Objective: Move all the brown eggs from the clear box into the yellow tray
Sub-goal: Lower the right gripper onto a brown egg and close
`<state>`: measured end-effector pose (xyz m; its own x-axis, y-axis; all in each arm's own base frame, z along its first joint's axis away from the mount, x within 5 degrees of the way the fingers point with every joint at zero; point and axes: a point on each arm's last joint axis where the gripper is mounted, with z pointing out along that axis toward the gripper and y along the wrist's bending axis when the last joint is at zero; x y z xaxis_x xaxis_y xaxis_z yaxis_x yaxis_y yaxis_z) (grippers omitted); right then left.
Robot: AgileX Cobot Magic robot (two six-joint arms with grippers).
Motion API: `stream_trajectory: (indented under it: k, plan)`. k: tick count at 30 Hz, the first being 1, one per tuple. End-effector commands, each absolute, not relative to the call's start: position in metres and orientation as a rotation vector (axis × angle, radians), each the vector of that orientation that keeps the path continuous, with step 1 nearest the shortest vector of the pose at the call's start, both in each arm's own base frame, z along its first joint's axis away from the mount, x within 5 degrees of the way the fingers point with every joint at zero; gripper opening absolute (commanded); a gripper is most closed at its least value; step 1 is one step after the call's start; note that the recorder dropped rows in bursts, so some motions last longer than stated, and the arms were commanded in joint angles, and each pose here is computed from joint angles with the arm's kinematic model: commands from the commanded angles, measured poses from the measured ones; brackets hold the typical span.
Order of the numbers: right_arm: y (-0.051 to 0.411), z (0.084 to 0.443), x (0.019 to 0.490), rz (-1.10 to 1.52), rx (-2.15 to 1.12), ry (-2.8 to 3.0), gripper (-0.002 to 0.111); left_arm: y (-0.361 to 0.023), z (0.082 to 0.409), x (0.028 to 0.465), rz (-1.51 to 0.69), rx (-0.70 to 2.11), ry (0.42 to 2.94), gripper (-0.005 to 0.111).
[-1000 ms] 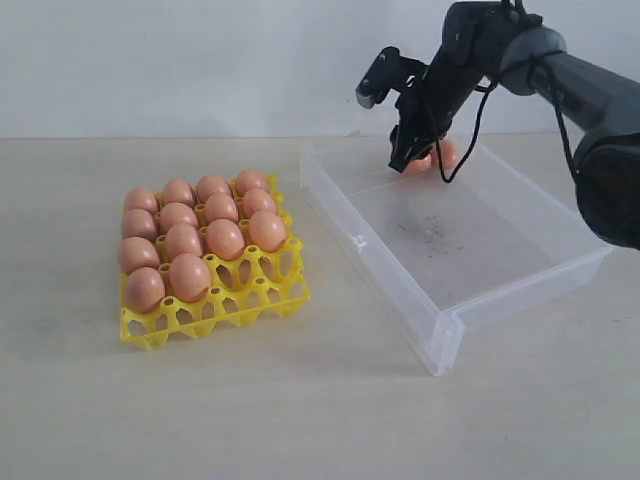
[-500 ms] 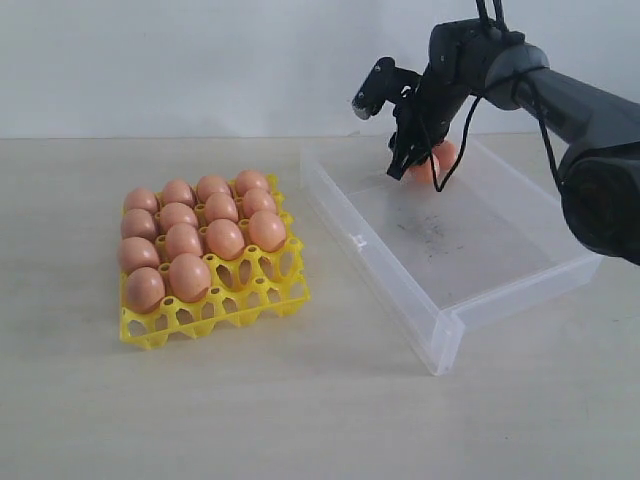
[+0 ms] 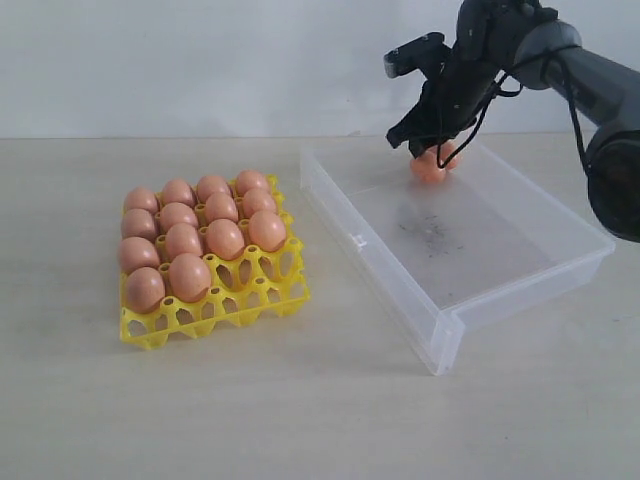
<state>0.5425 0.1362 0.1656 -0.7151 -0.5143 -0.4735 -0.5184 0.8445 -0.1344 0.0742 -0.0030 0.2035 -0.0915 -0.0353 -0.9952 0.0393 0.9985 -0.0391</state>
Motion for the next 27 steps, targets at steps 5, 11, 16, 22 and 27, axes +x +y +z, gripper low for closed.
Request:
stream_trajectory:
  k: [5, 11, 16, 22, 27]
  plan:
    - [0.138, 0.172, 0.541, 0.069, -0.701, 2.523, 0.056, -0.003, 0.203, 0.075, -0.063, 0.004, 1.657, 0.004]
    - [0.137, 0.17, 0.538, -0.01, -1.016, 2.462, 0.054, -0.003, 0.203, 0.075, -0.063, 0.004, 1.657, 0.004]
    - [0.136, 0.17, 0.538, -0.052, -1.085, 2.436, 0.054, -0.003, 0.203, 0.075, -0.063, 0.004, 1.657, 0.004]
    - [0.135, 0.161, 0.54, -0.069, -1.12, 2.429, 0.054, -0.003, 0.203, 0.075, -0.063, 0.004, 1.657, 0.004]
    - [0.135, 0.14, 0.542, -0.07, -1.134, 2.457, 0.054, -0.003, 0.203, 0.075, -0.063, 0.004, 1.657, 0.004]
